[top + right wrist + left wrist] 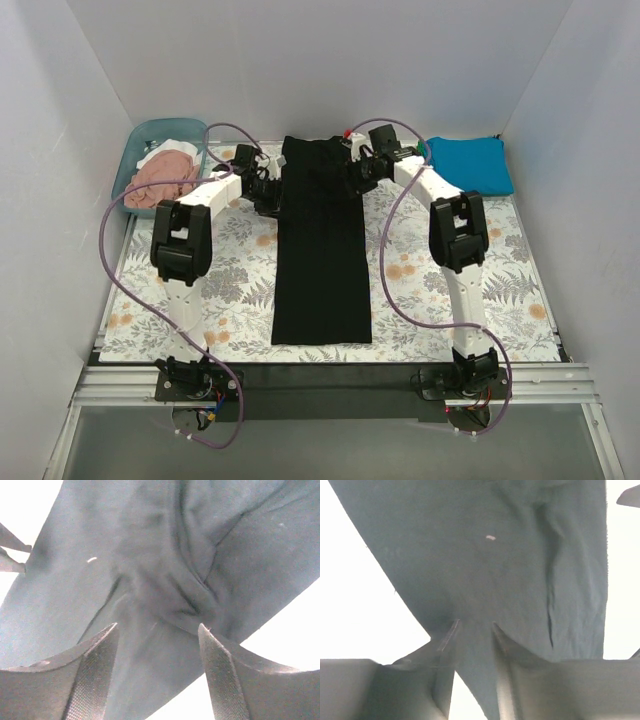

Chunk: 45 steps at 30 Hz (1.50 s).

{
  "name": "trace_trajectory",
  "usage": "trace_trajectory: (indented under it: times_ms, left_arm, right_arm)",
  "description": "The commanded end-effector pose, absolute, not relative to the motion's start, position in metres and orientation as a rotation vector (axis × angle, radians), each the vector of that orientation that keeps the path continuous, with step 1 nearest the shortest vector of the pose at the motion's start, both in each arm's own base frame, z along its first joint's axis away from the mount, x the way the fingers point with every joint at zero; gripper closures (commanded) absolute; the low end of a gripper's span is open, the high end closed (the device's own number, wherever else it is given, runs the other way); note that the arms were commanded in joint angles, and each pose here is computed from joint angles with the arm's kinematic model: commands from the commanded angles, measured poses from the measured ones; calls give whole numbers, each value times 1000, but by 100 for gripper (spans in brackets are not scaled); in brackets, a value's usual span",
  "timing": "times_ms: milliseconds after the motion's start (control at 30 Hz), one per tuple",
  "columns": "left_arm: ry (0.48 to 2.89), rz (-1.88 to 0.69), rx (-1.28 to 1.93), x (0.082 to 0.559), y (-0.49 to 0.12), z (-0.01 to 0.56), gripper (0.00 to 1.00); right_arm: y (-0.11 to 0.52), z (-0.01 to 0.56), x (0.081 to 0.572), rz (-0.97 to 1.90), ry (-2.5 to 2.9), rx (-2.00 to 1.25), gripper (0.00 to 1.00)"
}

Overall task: Fold and stack the t-shirts
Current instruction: Fold the tshirt

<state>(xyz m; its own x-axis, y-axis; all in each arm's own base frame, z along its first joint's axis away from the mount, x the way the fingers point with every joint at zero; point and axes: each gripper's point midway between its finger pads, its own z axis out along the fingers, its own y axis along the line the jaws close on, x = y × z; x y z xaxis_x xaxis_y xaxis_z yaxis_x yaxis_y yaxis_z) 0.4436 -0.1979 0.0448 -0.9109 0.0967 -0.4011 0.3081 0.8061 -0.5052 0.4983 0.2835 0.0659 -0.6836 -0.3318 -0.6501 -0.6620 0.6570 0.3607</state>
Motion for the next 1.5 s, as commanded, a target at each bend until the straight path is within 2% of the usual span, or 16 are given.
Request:
trace_trajectory:
  times_ms: [0, 33, 67, 133, 167, 200, 300, 433, 533, 600, 633, 733, 800, 1133, 1267, 1467]
  left_arm:
    - [2307, -792, 535, 441, -193, 166, 65]
    - [2184, -767, 588, 430, -190, 211, 60]
    - [2145, -751, 624, 419, -187, 211, 53]
    - [1970, -704, 738, 393, -183, 257, 26]
    - [1967, -707, 768, 379, -181, 249, 15]
    - [1930, -688, 785, 371, -180, 258, 13]
    - [1894, -611, 780, 349, -171, 268, 12]
    - [1877, -623, 931, 309, -168, 260, 11]
    - [1880, -725, 1172, 254, -167, 223, 10]
    - [1735, -768, 1378, 210, -168, 212, 9]
    - [1753, -799, 1426, 189, -165, 182, 9]
    - [1598, -718, 1590, 153, -160, 146, 9]
    - [1517, -682, 1665, 143, -161, 129, 14]
    - [1657, -785, 1731, 119, -168, 70, 35]
    - [1607, -749, 1753, 121, -171, 63, 35]
    - [1644, -783, 1760, 118, -177, 56, 36]
  right_arm:
    - [276, 198, 487, 722, 2040, -888, 26]
    - [271, 234, 475, 696, 1973, -909, 22]
    - [269, 248, 467, 661, 1920, -965, 20]
    - [260, 279, 439, 629, 1845, -1018, 10]
    - [256, 287, 430, 610, 1809, -1051, 8]
    - [252, 293, 422, 592, 1799, -1050, 4]
    - [220, 305, 403, 427, 1809, -1019, 2]
    - [214, 302, 331, 450, 1683, -1287, 2]
    - [220, 266, 279, 425, 1633, -1475, 2]
    - [226, 214, 239, 428, 1650, -1633, 2]
    - [233, 205, 215, 436, 1592, -1715, 2]
    - [235, 157, 169, 484, 1551, -1881, 2]
    - [233, 129, 150, 523, 1563, -1937, 2]
    - [246, 77, 109, 578, 1414, -2056, 31]
    - [242, 60, 101, 572, 1361, -2103, 37]
    - [235, 41, 94, 559, 1342, -2154, 38]
